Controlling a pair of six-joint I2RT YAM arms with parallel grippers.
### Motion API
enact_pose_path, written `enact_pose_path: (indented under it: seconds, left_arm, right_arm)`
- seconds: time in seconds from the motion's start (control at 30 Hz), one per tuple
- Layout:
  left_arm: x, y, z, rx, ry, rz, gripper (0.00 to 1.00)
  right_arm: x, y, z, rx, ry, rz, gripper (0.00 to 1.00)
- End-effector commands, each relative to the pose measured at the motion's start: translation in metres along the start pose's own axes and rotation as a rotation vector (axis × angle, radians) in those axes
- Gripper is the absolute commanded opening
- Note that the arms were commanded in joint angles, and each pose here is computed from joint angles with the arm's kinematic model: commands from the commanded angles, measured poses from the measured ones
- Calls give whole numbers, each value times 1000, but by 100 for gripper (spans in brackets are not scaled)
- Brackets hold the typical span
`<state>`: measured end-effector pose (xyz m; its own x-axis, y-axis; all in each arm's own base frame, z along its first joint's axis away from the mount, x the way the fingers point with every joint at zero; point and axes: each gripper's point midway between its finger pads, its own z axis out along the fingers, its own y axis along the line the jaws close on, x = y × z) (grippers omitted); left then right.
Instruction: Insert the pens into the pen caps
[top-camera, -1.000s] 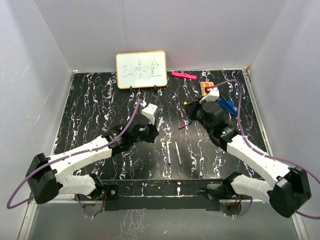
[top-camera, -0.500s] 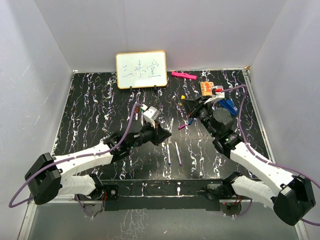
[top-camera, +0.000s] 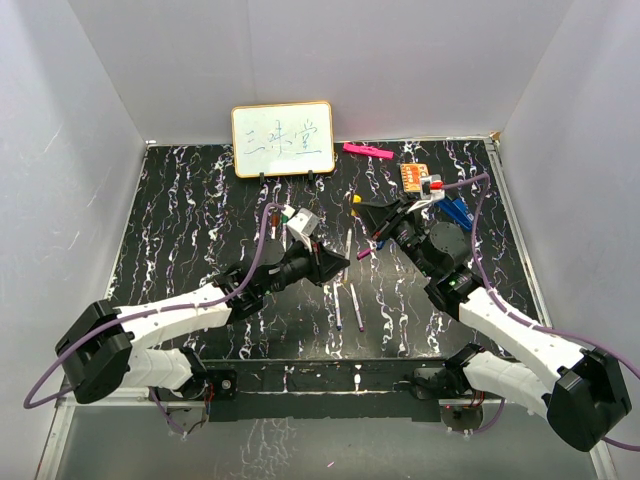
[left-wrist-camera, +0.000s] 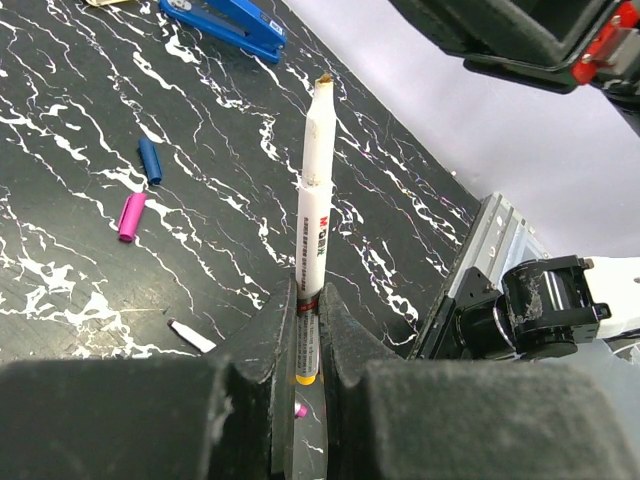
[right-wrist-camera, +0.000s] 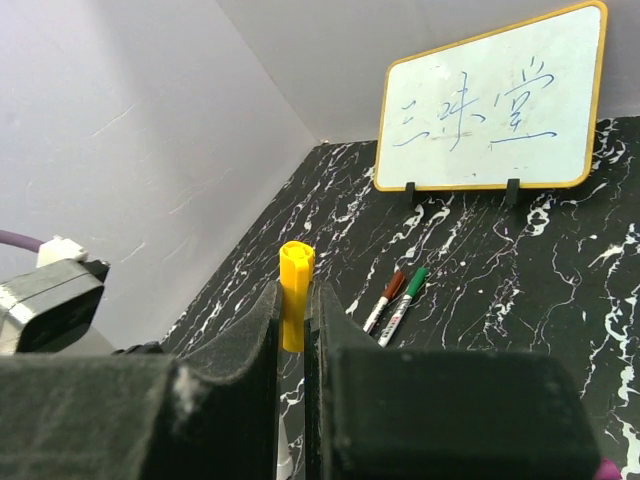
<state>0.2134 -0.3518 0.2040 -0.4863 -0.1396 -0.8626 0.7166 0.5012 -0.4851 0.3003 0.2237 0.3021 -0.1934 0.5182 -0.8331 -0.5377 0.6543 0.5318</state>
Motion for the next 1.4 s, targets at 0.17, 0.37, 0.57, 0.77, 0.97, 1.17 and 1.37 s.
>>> enact_pose_path:
  seconds: [0.17, 0.37, 0.57, 0.77, 0.97, 1.17, 1.37]
  left_arm:
    - [-24, -15, 5, 39, -58, 0, 0]
    - [-25, -15, 5, 37, -64, -2, 0]
    - [-26, -12, 5, 24, -67, -4, 0]
    - [-26, -10, 6, 13, -66, -2, 0]
    - [-26, -11, 6, 17, -68, -3, 0]
    - [-29, -13, 6, 24, -74, -6, 0]
    - [-27, -11, 7, 17, -71, -9, 0]
  right_arm:
    - [-14, 25, -5, -112, -42, -1, 0]
    - [-9, 24, -8, -118, -27, 5, 0]
    - [-7, 23, -10, -115, -19, 0, 0]
    - [-5, 24, -12, -118, -12, 0, 0]
    - [-1, 22, -12, -111, -1, 1, 0]
    - [4, 19, -11, -105, 14, 1, 0]
    - [7, 20, -12, -108, 22, 1, 0]
